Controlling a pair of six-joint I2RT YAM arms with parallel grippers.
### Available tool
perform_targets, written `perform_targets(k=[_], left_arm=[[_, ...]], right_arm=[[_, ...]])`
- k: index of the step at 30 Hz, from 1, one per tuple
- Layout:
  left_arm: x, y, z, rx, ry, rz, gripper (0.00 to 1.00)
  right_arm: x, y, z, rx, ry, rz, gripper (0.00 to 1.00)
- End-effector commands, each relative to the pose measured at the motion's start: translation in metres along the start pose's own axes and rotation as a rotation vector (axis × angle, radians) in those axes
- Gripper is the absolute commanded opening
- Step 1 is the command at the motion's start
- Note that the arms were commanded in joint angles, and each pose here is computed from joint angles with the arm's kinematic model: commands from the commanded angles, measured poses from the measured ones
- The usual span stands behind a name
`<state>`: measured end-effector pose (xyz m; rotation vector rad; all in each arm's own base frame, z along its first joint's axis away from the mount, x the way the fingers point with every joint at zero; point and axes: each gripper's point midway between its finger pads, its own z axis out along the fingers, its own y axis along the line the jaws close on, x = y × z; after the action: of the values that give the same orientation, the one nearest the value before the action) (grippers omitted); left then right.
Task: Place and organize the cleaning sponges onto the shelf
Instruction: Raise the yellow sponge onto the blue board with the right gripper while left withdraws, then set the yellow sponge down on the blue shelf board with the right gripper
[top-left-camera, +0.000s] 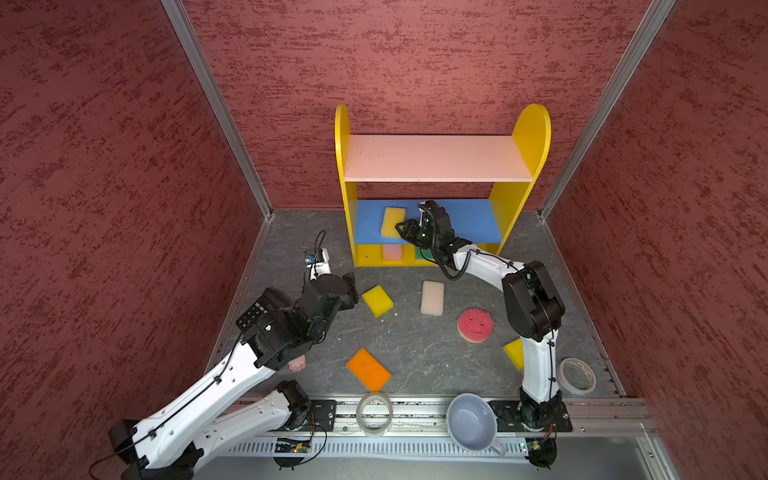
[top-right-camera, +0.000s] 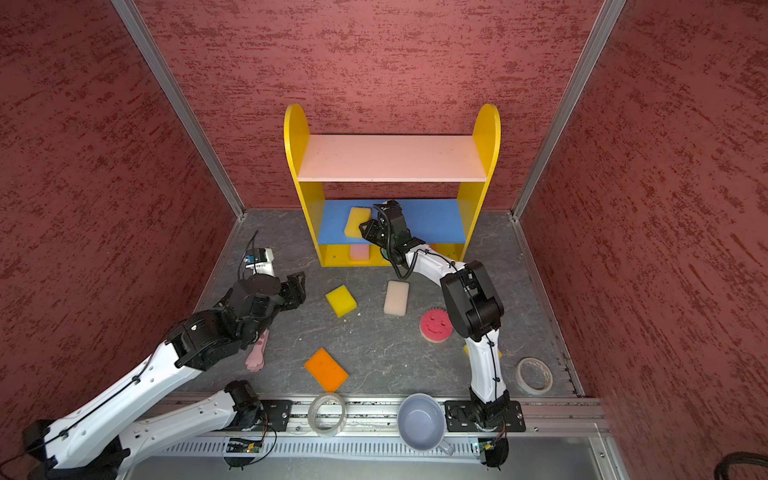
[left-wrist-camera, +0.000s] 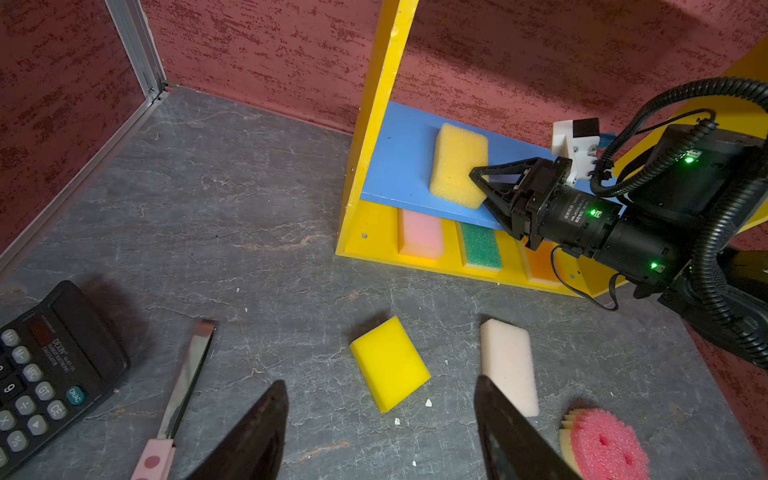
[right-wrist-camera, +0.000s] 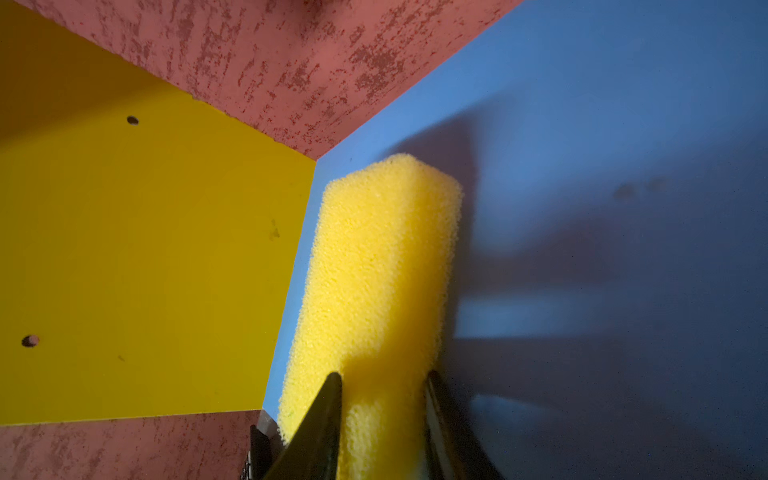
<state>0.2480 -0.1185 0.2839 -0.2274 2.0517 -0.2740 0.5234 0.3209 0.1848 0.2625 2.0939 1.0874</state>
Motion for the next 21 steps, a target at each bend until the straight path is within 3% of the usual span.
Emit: perform_targets(k=[1,8,21], left_arm=[[-0.005,-0.006,-0.003,0.015,-0.002,-0.012,0.71],[-0.007,-0.019,0.002,0.031,0.007,0.005,0.71],[-0.008,-0.035,0.015,0.038,0.01,0.036,0.73]], right_arm=[[-0.01,-0.003,-0.003,0.018,-0.005,0.015,0.42],[-0.018,0.005,-0.007,-0.007,-0.008,-0.001,0.54],[-0.014,0.008,-0.02,0.053,0.036,-0.116,0.63]])
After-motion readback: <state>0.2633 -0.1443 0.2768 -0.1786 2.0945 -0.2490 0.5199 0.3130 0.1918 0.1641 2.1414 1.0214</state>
